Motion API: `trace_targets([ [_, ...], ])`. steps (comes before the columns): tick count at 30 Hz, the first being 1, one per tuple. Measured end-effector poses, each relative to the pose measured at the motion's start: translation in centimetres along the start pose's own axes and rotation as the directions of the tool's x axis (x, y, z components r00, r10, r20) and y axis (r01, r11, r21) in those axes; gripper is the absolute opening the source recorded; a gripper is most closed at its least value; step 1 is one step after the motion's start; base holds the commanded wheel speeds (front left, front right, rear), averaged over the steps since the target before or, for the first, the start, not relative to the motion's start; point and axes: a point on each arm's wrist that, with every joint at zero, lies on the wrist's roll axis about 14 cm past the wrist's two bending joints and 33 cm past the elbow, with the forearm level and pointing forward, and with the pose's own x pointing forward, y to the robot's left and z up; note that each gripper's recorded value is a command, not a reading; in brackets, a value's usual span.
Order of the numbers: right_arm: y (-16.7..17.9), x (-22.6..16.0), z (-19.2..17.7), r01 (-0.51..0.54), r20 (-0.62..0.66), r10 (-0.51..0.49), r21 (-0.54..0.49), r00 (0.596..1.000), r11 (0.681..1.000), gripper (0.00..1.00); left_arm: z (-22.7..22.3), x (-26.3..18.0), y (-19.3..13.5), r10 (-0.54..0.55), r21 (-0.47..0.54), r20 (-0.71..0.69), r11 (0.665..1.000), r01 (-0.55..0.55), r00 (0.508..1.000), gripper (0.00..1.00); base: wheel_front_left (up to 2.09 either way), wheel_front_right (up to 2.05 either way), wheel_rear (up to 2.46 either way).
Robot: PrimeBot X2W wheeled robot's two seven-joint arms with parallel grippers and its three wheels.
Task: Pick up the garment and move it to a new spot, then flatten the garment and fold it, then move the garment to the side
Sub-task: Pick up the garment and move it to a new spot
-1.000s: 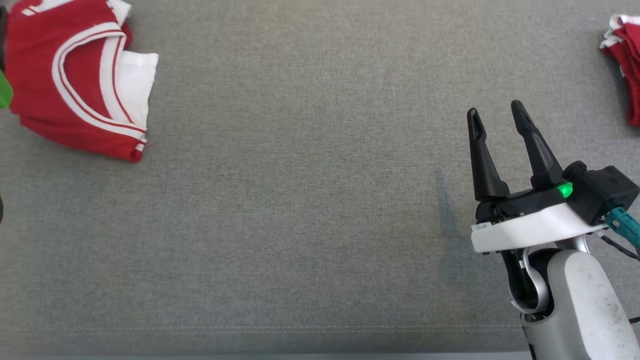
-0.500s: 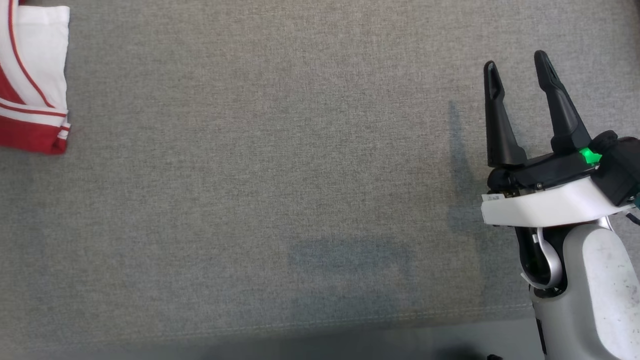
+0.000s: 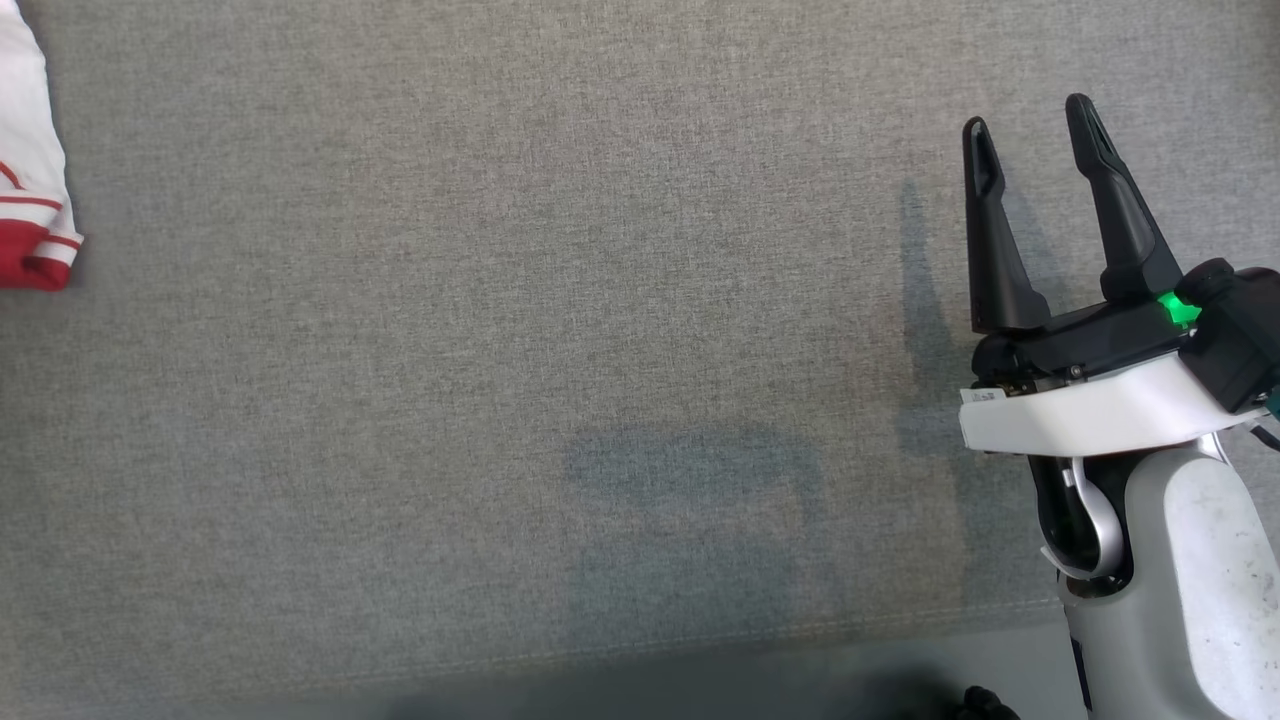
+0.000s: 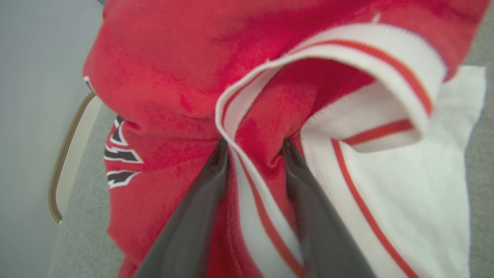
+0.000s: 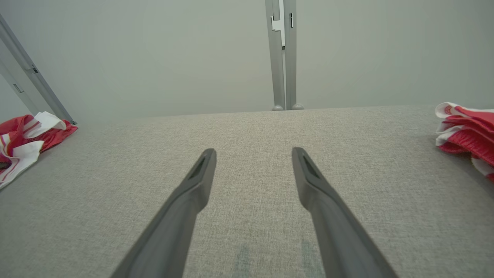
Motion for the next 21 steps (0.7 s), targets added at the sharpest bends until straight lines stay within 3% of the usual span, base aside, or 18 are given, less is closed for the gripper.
trace_targets([
  [1, 0.0, 0.0, 0.2, 0.001, 0.004, -0.001, -0.001, 1.0, 1.0, 1.0, 0.2, -0.1, 0.0, 0.0, -0.002, 0.007, 1.0, 0.0, 1.0, 0.0, 0.0, 0.0, 0.0],
  [11, 0.2, -1.1, 2.3, 0.006, 0.044, -0.007, 0.006, 0.999, 1.0, 1.0, 4.8, -3.3, -1.9, -0.088, 0.006, 0.139, 0.996, 0.088, 0.986, 0.0, 0.0, 0.0, 0.0],
  [21, 0.8, -2.9, 5.5, 0.006, 0.101, -0.007, 0.006, 0.995, 1.0, 1.0, 11.4, -10.0, -9.0, -0.325, 0.118, 0.295, 0.946, 0.303, 0.899, 0.0, 0.0, 0.0, 0.0],
])
